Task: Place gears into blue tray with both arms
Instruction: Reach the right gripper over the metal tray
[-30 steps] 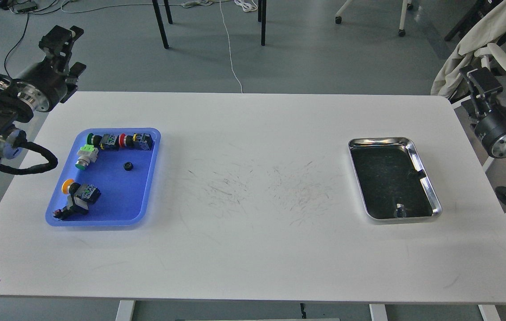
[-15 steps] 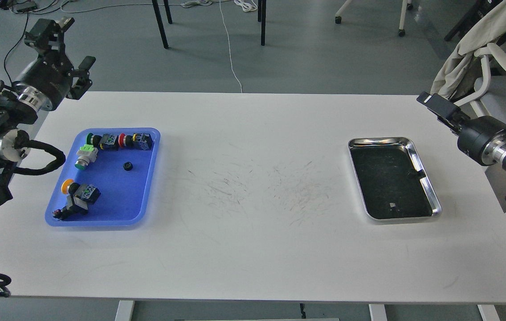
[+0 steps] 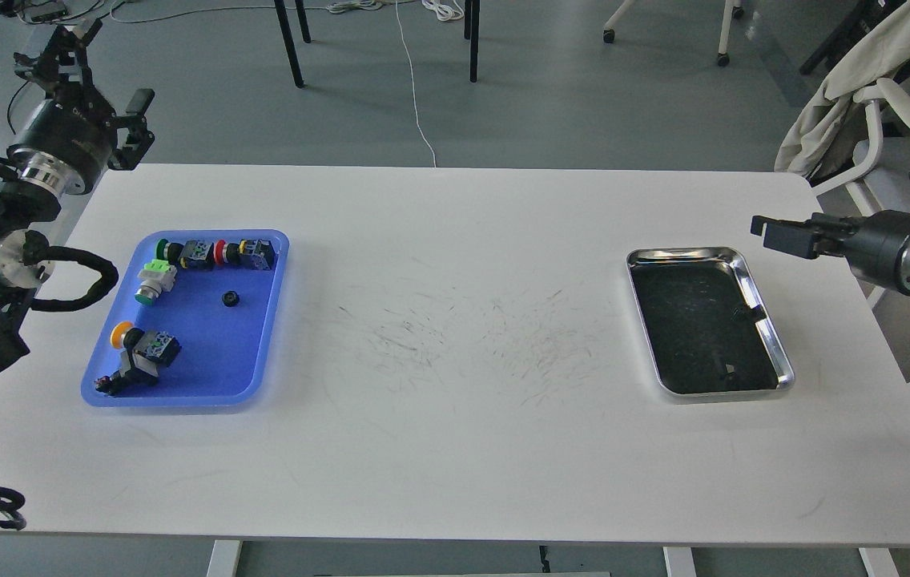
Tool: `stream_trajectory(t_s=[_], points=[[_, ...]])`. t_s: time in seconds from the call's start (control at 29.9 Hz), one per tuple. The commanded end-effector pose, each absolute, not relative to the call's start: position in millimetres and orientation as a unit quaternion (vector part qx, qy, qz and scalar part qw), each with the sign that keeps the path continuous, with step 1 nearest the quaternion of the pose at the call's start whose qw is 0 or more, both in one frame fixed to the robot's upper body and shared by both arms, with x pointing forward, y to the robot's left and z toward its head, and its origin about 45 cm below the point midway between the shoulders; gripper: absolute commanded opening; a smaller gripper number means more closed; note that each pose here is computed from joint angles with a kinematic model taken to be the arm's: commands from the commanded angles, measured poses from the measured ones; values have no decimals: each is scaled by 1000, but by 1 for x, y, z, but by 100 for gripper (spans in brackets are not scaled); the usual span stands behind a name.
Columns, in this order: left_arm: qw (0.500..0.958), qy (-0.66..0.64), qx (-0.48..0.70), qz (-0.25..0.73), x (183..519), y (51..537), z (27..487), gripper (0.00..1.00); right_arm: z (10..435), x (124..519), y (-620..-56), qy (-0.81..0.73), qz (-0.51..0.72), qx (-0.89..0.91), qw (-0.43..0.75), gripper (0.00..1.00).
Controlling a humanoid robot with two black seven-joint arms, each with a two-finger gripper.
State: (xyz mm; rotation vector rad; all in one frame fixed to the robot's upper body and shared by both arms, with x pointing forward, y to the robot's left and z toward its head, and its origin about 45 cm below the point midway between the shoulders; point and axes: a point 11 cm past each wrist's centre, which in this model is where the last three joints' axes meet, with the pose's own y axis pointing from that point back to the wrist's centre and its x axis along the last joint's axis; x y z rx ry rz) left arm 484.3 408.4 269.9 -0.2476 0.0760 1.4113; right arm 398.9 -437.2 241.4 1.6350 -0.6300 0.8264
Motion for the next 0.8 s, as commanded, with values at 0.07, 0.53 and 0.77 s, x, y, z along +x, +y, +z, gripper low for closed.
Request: stream_trajectory(t_s=[0.07, 0.53, 0.77], points=[[751, 33, -116, 649, 484, 412, 272, 99, 243, 410, -457, -217, 356, 667, 618, 94], [736, 26, -128, 664, 480, 433, 283, 99, 218, 421, -400, -54, 436, 651, 619, 93], [734, 25, -128, 666, 479, 436, 284, 99, 202, 413, -401, -22, 429, 647, 630, 93]])
